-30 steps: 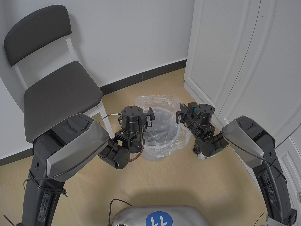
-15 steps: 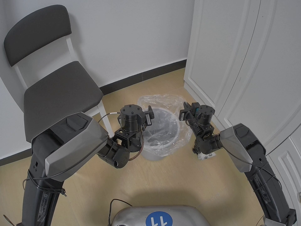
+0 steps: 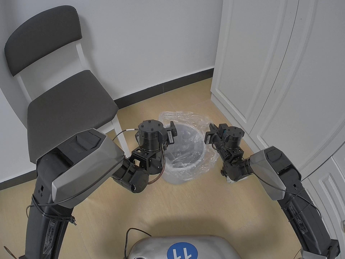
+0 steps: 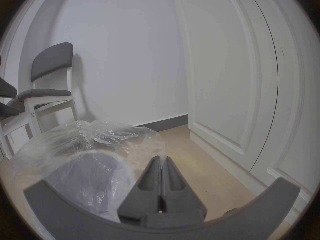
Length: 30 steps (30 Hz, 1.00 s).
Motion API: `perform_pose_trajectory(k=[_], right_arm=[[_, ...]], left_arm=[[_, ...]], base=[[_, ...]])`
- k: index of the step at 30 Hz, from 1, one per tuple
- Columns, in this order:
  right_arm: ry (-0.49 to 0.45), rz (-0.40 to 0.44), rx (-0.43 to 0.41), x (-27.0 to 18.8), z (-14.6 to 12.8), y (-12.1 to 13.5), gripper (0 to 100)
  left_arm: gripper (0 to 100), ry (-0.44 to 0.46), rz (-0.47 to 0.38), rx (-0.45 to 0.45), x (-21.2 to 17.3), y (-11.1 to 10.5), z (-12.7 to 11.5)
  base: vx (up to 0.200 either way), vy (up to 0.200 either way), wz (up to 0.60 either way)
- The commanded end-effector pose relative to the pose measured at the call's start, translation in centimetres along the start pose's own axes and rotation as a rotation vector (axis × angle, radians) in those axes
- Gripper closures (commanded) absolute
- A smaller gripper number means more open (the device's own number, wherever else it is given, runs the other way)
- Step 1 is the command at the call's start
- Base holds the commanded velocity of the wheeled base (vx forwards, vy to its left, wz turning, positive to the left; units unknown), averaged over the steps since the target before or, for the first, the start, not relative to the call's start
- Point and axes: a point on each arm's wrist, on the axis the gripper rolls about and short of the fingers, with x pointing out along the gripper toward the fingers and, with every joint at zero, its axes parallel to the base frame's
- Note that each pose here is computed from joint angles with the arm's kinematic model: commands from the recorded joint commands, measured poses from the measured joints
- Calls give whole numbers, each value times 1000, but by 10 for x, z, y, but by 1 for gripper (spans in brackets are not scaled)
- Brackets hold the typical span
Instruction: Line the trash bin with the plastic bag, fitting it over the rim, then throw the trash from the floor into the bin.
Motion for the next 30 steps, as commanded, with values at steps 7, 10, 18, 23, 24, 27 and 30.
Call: perform_pose_trajectory(k=[7,10,18,23,24,27,30], right_arm=[[-77,3,12,2,19,1,0],[-89,10,14,1,19,4,0],[-106,3,-4,0,32,1,0],[-25,16,-17,-15,44,-1,0],[-24,18,-18,-15,44,0,0],[26,22,-24,-23,55,-4,0],[85,9,-32,-27,59,-10,0]], left_arm=[[0,1,1,0,0,0,-1],[0,3,2,2,0,1,-2],[0,22,3,17,-2,1,-8],[0,56,6,85,-7,5,-15],[0,59,7,88,-7,6,-15],[0,107,19,156,-12,13,-26],[0,137,37,206,-10,21,-31]], base=[[0,0,0],[0,0,0],[0,0,0],[0,0,0],[0,0,0],[0,0,0],[0,0,0]])
